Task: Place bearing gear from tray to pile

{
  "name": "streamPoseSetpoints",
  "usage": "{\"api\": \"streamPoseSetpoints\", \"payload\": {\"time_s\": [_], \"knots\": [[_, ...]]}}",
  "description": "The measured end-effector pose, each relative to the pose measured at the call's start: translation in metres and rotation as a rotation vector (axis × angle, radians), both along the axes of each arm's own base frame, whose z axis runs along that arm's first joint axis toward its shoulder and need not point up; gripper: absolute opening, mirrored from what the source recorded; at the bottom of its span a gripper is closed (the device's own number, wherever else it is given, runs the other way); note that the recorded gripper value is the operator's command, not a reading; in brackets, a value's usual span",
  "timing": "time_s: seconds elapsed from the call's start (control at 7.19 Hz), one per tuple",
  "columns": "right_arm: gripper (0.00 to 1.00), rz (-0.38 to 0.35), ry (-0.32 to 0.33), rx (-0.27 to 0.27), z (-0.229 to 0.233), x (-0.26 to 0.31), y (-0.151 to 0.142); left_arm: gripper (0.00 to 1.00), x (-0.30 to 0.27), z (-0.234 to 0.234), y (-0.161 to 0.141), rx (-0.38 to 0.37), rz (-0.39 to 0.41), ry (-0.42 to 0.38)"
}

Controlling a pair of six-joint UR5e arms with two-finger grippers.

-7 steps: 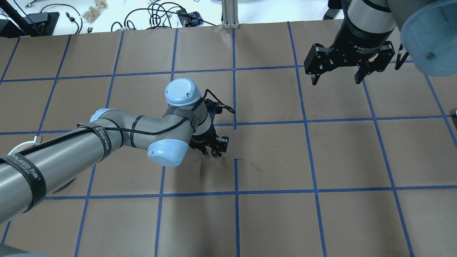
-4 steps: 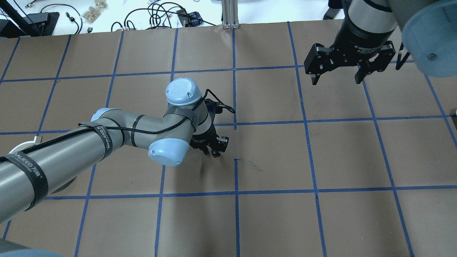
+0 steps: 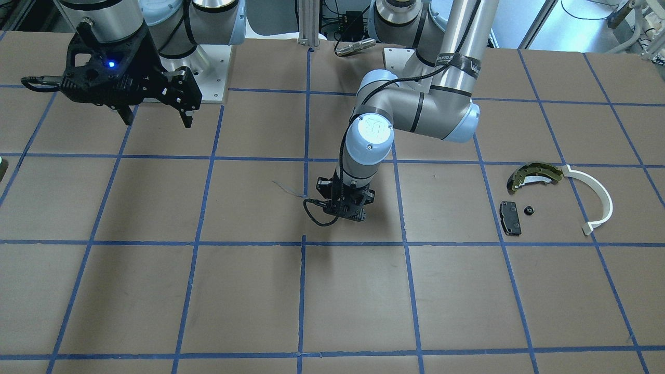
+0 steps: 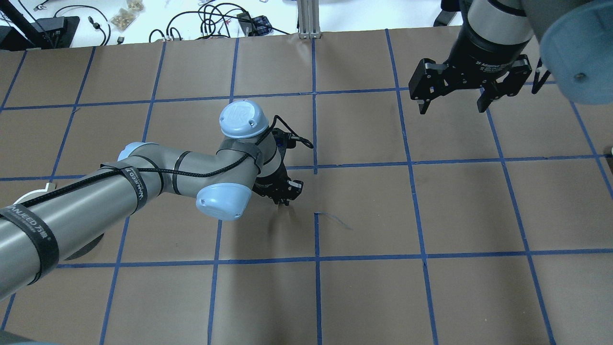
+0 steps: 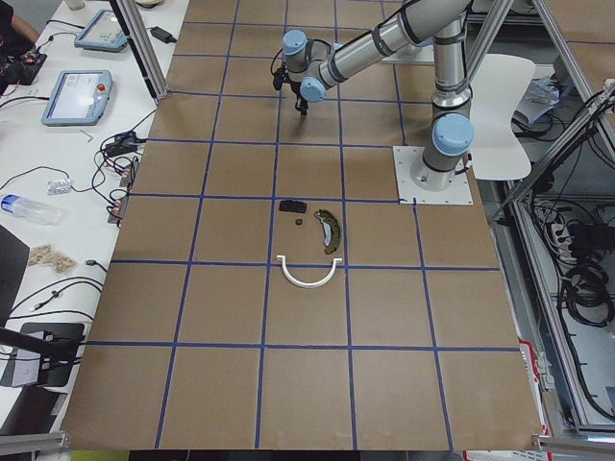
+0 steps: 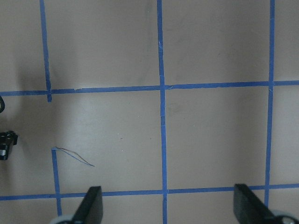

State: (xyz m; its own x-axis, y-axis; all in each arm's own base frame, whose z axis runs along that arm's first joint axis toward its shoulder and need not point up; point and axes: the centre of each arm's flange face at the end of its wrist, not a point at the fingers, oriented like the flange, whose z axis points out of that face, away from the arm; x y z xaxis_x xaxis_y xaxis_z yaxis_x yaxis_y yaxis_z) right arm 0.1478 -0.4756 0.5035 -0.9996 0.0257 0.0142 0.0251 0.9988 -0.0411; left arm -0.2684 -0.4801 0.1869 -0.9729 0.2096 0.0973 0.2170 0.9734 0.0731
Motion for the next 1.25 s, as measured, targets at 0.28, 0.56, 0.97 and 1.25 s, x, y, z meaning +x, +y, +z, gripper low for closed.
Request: {"api": "streamPoseSetpoints", "payload": {"time_s": [0.28,0.56,0.97,1.25], "knots": [[1.0,0.0,-0.001,0.0,0.0,0.0,0.0,0.0,0.057,0.028,-0.035,-0.001,0.024,-0.051],[1.0,0.0,-0.004,0.0,0.0,0.001,0.0,0.0,0.157,0.062,-0.072,0.016,0.074,-0.115],[1.0,0.0,-0.005,0.001,-0.002,0.001,-0.002,0.0,0.337,0.076,-0.08,0.038,0.034,-0.149],[1.0,-0.001,-0.008,-0.034,0.0,0.001,-0.007,0.0,0.438,0.067,-0.06,0.058,0.006,-0.116]]}}
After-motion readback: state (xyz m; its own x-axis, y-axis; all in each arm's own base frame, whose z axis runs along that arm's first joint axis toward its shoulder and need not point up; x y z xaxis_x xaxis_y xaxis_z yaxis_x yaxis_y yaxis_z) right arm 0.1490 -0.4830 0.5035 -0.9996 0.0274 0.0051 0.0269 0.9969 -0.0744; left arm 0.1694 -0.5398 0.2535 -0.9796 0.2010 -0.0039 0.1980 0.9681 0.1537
